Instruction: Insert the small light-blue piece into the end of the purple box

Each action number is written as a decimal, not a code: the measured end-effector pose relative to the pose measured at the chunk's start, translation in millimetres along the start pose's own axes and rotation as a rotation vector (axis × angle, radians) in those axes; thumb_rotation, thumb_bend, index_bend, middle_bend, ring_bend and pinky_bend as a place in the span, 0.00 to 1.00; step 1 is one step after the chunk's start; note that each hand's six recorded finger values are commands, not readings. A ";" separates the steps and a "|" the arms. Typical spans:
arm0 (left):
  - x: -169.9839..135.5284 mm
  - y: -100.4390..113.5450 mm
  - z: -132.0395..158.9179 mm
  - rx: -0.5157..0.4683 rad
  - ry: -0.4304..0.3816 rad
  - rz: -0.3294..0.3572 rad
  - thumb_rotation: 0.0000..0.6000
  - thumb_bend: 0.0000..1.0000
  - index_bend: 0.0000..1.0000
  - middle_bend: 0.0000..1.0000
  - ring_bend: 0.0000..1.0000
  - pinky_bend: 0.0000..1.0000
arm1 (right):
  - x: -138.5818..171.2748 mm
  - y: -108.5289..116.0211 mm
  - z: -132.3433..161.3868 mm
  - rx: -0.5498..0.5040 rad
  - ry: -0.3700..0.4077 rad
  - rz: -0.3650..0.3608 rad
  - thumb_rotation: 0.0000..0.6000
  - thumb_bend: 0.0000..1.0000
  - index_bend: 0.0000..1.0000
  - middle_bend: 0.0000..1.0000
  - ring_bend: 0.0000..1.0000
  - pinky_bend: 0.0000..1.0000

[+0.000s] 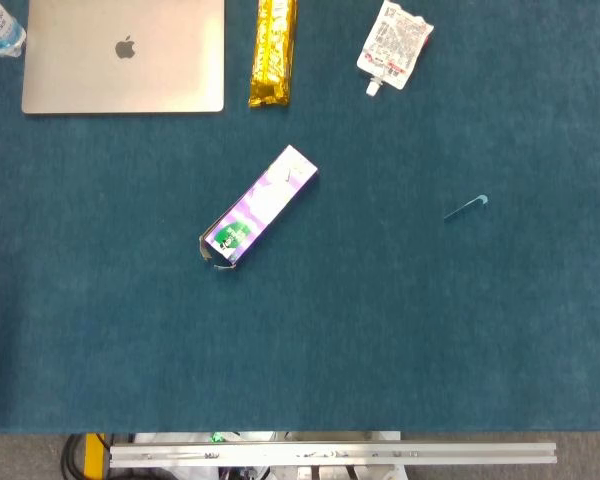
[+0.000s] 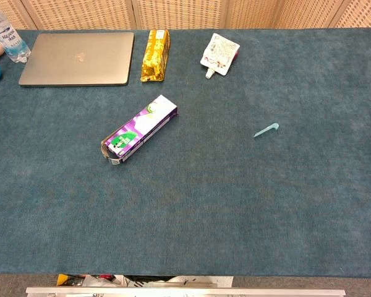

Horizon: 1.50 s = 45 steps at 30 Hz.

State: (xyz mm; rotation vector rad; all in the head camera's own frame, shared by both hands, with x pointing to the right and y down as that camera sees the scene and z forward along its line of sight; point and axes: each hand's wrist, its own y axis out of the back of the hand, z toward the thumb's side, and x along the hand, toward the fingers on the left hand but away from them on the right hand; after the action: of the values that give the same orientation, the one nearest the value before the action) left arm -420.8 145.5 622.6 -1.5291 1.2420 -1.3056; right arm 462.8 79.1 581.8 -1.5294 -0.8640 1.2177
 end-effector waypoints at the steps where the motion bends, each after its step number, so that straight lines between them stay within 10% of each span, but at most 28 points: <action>1: 0.0 -0.1 0.1 0.000 0.000 0.000 1.00 0.36 0.19 0.19 0.16 0.12 | -0.7 0.1 1.3 -0.005 0.003 0.000 1.00 0.22 0.45 0.48 0.42 0.53; 8: -1.1 0.3 2.8 -0.002 -0.009 0.003 1.00 0.36 0.19 0.19 0.16 0.12 | -18.4 10.5 23.0 -0.028 0.071 -0.004 1.00 0.22 0.45 0.56 0.48 0.55; 13: -2.7 1.2 0.4 -0.007 0.001 0.010 1.00 0.36 0.19 0.19 0.16 0.12 | -44.1 12.4 51.9 -0.003 0.158 0.040 1.00 0.22 0.52 0.93 0.91 0.90; 16: -4.7 2.1 -2.3 -0.012 0.010 0.016 1.00 0.36 0.19 0.19 0.16 0.12 | -67.2 10.7 75.1 0.025 0.227 0.065 1.00 0.22 0.57 1.00 1.00 0.99; 25: -8.5 3.5 -7.4 -0.033 0.021 0.030 1.00 0.36 0.19 0.19 0.16 0.12 | -127.0 -21.4 125.8 0.055 0.314 0.129 1.00 0.22 0.59 1.00 1.00 1.00; 45: -7.4 -9.4 -19.3 -0.034 0.046 -0.018 1.00 0.36 0.19 0.19 0.16 0.12 | -161.6 -108.7 128.2 0.189 0.273 0.312 1.00 0.22 0.54 1.00 1.00 1.00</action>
State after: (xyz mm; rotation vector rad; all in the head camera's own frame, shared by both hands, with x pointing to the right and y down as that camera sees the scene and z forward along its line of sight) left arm -438.0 155.7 633.4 -1.5450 1.2886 -1.3442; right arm 302.2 -7.3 727.1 -1.6659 -0.3304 1.2321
